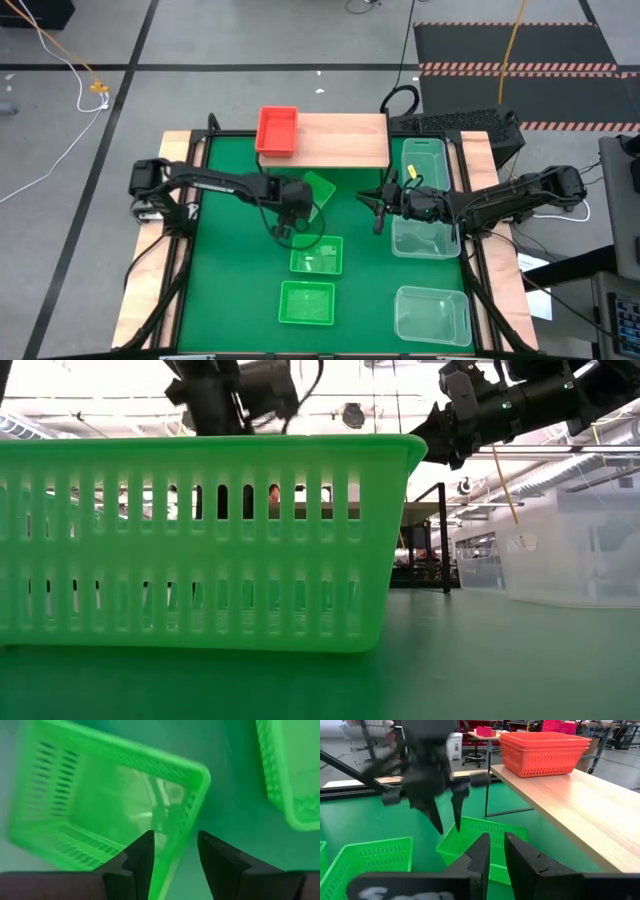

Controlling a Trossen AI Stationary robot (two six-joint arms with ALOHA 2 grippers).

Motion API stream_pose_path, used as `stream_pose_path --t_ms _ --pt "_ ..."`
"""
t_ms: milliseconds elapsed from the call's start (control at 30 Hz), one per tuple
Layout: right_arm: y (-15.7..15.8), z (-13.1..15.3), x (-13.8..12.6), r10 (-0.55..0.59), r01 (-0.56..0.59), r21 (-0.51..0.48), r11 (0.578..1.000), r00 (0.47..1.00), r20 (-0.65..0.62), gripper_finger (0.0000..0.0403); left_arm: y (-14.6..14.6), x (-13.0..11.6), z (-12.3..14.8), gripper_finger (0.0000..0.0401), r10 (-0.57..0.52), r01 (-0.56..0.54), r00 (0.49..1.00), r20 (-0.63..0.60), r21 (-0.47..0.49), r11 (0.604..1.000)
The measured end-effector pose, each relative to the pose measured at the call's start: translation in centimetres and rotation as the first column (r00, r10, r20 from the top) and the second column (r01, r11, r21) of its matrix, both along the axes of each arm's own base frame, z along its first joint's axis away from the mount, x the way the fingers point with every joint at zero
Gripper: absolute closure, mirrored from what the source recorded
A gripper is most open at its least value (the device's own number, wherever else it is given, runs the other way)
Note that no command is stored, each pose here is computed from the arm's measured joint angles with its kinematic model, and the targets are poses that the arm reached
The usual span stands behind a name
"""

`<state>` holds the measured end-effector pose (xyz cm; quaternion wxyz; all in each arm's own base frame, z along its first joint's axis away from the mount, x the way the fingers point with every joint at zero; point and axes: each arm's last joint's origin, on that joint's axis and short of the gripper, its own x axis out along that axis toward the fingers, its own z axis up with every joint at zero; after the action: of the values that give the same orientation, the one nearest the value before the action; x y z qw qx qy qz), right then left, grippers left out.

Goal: Stack baskets on shelf by color
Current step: Put the top green bin on the shelf

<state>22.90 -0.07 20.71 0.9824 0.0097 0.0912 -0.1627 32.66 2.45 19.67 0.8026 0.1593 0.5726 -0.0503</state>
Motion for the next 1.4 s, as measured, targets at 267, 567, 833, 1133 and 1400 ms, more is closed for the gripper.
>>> stream_pose_path --t_ms 267,567,833,1133,1400 --pt "0.0 0.0 0.0 0.0 0.0 0.0 1.0 1.0 -0.001 0.0353 0.0 0.6 -2.1 0.0249 -0.045 0.046 0.997 -0.067 0.01 0.999" --pt "0.1 -0.2 0.0 0.007 -0.007 -0.001 1.0 1.0 -0.025 0.0353 -0.6 -0.4 1.5 0.0385 0.048 -0.049 0.997 0.059 0.025 0.998" --pt "0.5 -0.2 0.0 0.022 -0.022 -0.003 1.0 1.0 -0.02 0.0353 -2.1 -2.0 7.5 0.0395 0.081 -0.064 0.976 0.202 -0.088 0.994" --pt "0.5 -0.1 0.0 0.023 -0.023 -0.003 1.0 1.0 -0.009 0.0353 -2.2 -2.7 17.3 0.0395 0.075 -0.017 0.899 0.431 -0.138 0.99" --pt "0.5 -0.1 0.0 0.025 -0.025 -0.012 1.0 1.0 -0.012 0.0353 0.1 -3.2 23.5 0.0396 0.062 -0.194 0.775 0.629 0.143 0.971"
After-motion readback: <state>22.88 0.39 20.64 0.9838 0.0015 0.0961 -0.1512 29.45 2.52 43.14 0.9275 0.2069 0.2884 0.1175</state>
